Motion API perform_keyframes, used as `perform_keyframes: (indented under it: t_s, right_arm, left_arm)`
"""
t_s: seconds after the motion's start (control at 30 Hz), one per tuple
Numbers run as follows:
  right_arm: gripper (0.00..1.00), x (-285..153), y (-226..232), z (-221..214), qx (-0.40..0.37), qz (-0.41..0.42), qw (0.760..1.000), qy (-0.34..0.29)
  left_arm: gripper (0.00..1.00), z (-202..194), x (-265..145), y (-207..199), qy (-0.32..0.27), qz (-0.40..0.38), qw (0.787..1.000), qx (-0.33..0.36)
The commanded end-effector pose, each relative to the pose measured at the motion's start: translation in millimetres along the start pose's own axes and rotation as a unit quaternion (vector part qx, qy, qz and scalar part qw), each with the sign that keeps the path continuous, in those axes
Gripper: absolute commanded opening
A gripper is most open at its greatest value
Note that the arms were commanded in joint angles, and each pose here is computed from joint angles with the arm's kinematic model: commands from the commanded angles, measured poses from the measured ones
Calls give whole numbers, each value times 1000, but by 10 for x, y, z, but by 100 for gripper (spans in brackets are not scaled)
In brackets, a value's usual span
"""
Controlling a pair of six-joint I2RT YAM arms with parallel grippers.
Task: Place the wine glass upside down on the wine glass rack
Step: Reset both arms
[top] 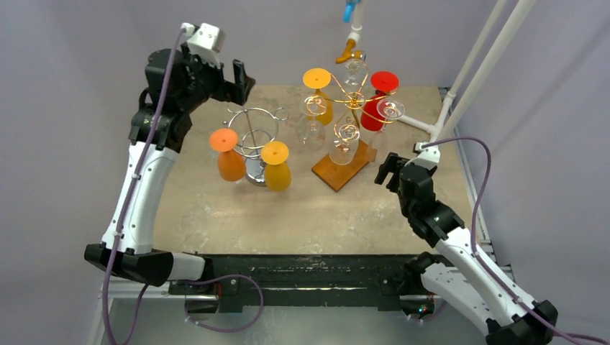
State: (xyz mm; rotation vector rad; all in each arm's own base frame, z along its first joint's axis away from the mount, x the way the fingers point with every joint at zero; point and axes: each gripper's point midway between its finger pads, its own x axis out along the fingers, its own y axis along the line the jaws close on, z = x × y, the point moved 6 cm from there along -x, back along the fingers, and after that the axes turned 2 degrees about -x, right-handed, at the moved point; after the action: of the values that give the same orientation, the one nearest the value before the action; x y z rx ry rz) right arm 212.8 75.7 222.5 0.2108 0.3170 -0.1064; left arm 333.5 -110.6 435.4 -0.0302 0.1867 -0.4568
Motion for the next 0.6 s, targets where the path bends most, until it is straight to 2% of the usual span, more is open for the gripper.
perform_keyframes:
  t_s: [0.0,0.13,0.23,0.37,0.57]
  right_arm:
    - [84,218,-130,75,55,-21,998,10]
    - [86,383,-255,134,66,-51,997,-7]
    - [86,517,-333,146,70,-67,995,-15]
    - [86,715,-345,114,62,-73,995,-27]
    - [89,1011,-442,-8,24,-104,993,-42]
  left_arm:
    - [100,158,-201,541,4,56,998,-12]
    - [100,110,-304,1116,6,106,994,-25]
    - [100,-68,-337,1410,13,127,991,-37]
    - [100,-470,-305,1668,39,151,987,-37]
    - [100,-1340,-212,1898,99,173,979,-48]
